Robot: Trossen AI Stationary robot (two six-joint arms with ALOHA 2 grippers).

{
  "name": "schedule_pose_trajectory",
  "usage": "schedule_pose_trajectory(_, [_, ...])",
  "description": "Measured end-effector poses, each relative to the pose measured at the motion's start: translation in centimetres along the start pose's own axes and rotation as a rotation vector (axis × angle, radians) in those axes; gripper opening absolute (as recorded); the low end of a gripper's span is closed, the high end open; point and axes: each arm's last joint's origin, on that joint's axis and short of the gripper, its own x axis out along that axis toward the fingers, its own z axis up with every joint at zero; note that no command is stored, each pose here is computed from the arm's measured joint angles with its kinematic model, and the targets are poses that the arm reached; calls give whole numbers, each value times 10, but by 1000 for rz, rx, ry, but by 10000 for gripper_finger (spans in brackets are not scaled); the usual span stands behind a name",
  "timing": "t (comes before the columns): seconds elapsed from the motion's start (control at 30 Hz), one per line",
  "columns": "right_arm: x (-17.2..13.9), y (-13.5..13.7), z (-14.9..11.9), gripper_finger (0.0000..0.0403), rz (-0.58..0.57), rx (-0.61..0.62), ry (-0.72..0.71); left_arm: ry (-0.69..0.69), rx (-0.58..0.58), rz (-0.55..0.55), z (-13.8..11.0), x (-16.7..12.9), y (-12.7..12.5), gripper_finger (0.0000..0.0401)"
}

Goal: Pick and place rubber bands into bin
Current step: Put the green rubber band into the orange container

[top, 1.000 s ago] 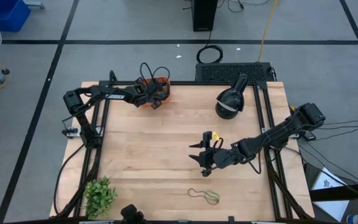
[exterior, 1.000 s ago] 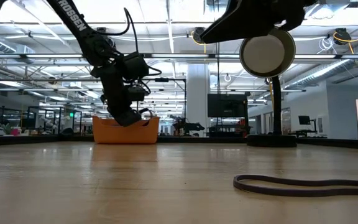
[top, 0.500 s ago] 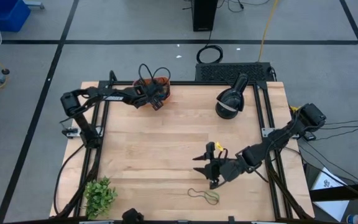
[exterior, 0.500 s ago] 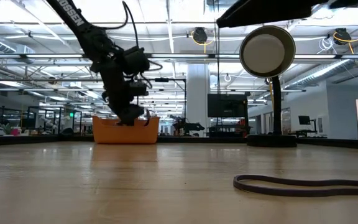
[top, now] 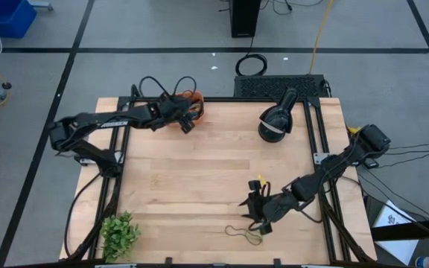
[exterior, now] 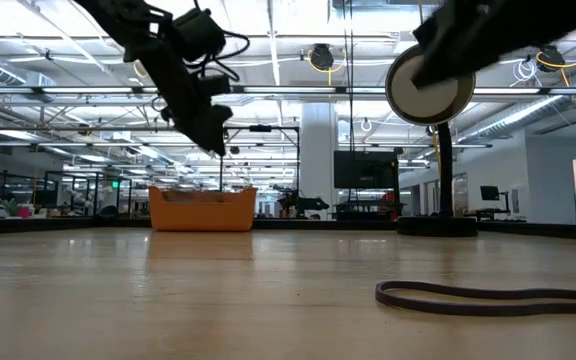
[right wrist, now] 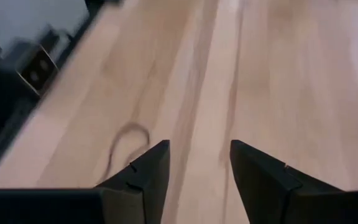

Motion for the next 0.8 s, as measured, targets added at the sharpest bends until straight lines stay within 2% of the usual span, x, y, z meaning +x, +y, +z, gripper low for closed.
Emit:
schedule_pose_trajectory(0.17, [10, 3, -13, 159, 19, 59, 111, -25, -16, -92, 2, -7, -6, 251])
schedule_pose_trajectory(0.5, [31, 22, -38, 158, 95, 115, 249, -30, 5, -123, 2, -11, -16, 251])
schedule_pose_trajectory(0.8, [30, 32, -40, 157, 124, 180, 249, -30, 4, -120, 2, -11, -15, 251])
